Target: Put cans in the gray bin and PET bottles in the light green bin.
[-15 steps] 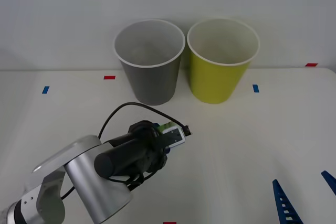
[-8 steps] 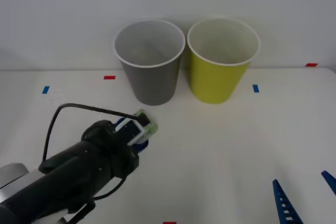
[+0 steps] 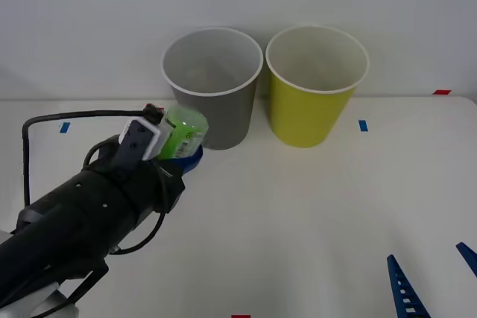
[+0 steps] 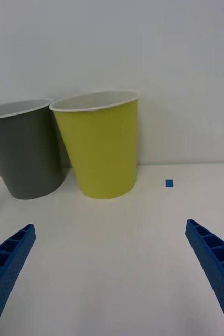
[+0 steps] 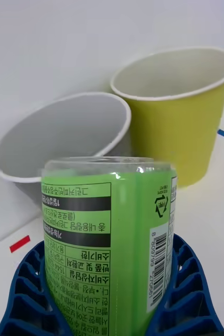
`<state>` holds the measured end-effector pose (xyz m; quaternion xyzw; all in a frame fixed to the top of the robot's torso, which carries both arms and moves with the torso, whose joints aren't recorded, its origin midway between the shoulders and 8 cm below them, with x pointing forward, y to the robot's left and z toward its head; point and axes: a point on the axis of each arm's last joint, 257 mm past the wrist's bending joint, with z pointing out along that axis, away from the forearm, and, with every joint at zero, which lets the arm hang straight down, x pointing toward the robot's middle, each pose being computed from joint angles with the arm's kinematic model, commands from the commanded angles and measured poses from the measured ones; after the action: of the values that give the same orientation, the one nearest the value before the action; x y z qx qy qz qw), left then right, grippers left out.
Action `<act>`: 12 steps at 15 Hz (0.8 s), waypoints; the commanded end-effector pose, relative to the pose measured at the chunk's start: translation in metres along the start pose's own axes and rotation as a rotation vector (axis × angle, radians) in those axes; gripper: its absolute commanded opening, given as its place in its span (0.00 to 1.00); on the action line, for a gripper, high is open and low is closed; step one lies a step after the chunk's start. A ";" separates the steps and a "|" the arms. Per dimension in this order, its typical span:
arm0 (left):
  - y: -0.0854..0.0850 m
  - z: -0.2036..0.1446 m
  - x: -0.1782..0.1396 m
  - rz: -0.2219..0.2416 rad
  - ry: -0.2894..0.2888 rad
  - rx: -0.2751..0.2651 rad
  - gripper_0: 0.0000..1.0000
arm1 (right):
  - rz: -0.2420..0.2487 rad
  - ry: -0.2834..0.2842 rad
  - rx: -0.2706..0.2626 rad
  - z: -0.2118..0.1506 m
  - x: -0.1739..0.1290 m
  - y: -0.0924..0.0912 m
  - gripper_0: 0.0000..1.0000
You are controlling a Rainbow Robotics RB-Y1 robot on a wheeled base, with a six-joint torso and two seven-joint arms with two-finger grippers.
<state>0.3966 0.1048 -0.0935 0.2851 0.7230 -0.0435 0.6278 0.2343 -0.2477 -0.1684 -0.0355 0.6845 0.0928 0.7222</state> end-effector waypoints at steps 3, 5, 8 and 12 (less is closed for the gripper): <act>0.021 -0.008 -0.028 -0.049 -0.063 -0.035 0.00 | 0.000 0.000 0.000 0.000 0.000 0.000 1.00; 0.033 -0.009 -0.024 -0.115 -0.032 -0.039 0.00 | 0.000 0.000 0.000 0.000 0.000 0.000 1.00; 0.047 -0.013 -0.042 -0.213 -0.077 -0.024 0.00 | 0.000 0.000 0.000 0.000 0.000 0.000 1.00; 0.070 -0.024 -0.089 -0.289 -0.186 0.013 0.00 | 0.000 0.000 0.000 0.000 0.000 0.000 1.00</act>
<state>0.4111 0.1376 -0.0026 0.1858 0.7037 -0.1503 0.6691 0.2343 -0.2477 -0.1684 -0.0355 0.6845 0.0928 0.7222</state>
